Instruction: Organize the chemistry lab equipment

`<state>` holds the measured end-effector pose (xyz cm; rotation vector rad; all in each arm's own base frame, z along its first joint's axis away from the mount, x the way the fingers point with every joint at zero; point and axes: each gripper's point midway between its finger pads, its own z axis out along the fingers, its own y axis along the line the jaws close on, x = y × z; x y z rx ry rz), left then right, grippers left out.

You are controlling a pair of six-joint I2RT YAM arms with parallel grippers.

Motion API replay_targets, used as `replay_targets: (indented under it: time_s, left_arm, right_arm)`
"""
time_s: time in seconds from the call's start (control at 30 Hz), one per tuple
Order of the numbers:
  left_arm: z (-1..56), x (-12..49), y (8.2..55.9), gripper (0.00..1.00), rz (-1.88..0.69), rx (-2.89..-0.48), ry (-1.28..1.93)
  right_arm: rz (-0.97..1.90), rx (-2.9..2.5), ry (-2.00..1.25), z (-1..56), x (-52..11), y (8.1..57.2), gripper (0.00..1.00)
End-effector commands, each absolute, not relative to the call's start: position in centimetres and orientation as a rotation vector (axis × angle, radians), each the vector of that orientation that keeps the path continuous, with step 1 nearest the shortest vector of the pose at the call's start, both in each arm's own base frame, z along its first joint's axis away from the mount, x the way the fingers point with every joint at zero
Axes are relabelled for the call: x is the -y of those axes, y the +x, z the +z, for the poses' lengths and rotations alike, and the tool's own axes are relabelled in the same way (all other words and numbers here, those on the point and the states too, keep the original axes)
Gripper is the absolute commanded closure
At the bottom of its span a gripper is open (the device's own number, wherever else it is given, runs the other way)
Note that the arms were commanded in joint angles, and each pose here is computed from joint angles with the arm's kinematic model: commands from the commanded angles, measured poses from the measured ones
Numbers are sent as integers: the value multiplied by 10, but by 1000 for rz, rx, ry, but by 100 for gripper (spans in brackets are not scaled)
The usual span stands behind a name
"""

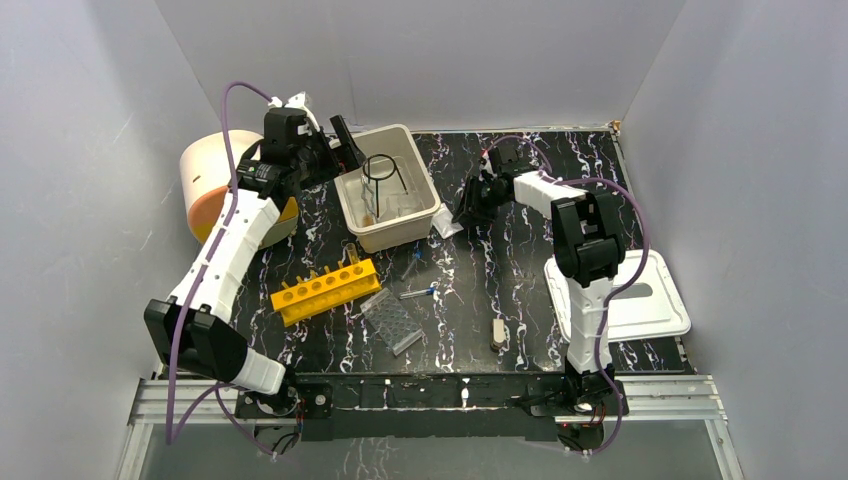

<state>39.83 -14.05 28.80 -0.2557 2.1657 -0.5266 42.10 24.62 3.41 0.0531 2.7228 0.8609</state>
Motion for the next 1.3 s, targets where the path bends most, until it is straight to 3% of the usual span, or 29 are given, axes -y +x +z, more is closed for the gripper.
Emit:
replay_targets:
  time_s: [0.0,0.23,0.47,0.7,0.9,1.0,1.17,1.27]
  left_arm:
    - [299,141,401,2,-541,-2135,-244]
    - [301,141,402,2,-547,-2130,-244]
    - [302,141,400,2,-547,-2128,-243]
    - [303,142,399,2,-553,-2127,-243]
    - [303,142,399,2,-555,-2128,-243]
    - [303,142,398,2,-555,-2128,-243]
    - [306,142,396,2,-562,-2122,-243]
    - [309,141,394,2,-562,-2117,-243]
  right_arm:
    - [1059,-2642,-77,48,-267,423,53]
    - [1155,-2649,-113,43,-275,416,54]
    - [1219,-2665,-88,37,-280,411,67]
    - [1247,-2666,-57,34,-283,409,60]
    - [1266,-2662,-42,33,-287,409,61]
    - [1304,-2642,-34,36,-291,410,67]
    - [1220,-2666,21,39,-284,414,100]
    - [1134,-2631,35,55,-277,419,100]
